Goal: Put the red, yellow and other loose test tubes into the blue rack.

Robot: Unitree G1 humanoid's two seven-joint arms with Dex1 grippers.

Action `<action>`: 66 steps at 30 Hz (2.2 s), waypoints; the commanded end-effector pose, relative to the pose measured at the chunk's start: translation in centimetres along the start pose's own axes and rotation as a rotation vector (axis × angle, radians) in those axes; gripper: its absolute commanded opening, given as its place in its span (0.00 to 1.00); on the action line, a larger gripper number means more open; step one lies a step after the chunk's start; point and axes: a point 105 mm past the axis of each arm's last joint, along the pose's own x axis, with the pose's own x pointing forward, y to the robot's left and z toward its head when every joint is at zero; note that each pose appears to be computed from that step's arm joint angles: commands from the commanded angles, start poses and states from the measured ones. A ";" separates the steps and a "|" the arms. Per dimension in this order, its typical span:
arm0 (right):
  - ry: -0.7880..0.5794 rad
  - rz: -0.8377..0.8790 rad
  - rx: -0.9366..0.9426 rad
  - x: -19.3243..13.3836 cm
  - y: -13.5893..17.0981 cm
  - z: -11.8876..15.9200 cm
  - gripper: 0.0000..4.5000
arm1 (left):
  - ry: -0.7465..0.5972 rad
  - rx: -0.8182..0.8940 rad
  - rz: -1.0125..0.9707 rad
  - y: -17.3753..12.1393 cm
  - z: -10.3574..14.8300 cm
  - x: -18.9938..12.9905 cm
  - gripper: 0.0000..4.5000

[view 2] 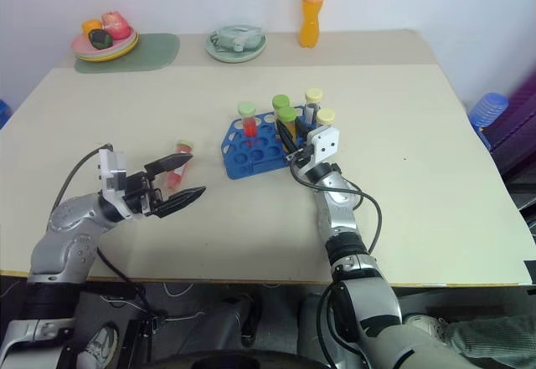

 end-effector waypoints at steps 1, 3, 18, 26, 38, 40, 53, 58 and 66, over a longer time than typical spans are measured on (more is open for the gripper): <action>-0.029 0.007 0.023 -0.1 0.0 0.4 0.41 | -0.032 0.037 0.015 0.1 1.3 -0.3 1.00; -0.041 0.020 -0.002 -0.1 0.2 0.7 0.59 | -0.044 0.029 0.032 0.3 1.5 -0.2 1.00; 0.088 0.072 -0.245 -4.3 -1.1 2.1 0.99 | -0.223 -0.031 0.375 4.6 4.8 0.4 1.00; 0.287 0.138 -0.251 -9.7 -2.0 4.7 0.99 | -0.124 0.008 0.658 7.0 5.3 0.5 1.00; 0.318 0.422 -0.263 -8.3 -0.6 14.6 0.99 | 0.547 -0.411 1.019 9.9 2.4 1.6 1.00; 0.309 0.459 -0.223 -7.6 0.1 15.4 0.99 | 0.623 -0.445 1.001 9.8 2.7 2.2 1.00; 0.374 0.539 -0.172 -7.2 1.0 15.8 0.99 | 0.879 -0.591 0.989 9.8 0.1 5.5 1.00; 0.377 0.541 -0.175 -7.2 1.1 15.8 0.99 | 0.976 -0.655 1.039 9.8 -0.9 5.7 1.00; 0.384 0.531 -0.172 -7.4 1.2 15.7 1.00 | 1.073 -0.624 1.111 10.1 -2.3 4.8 0.38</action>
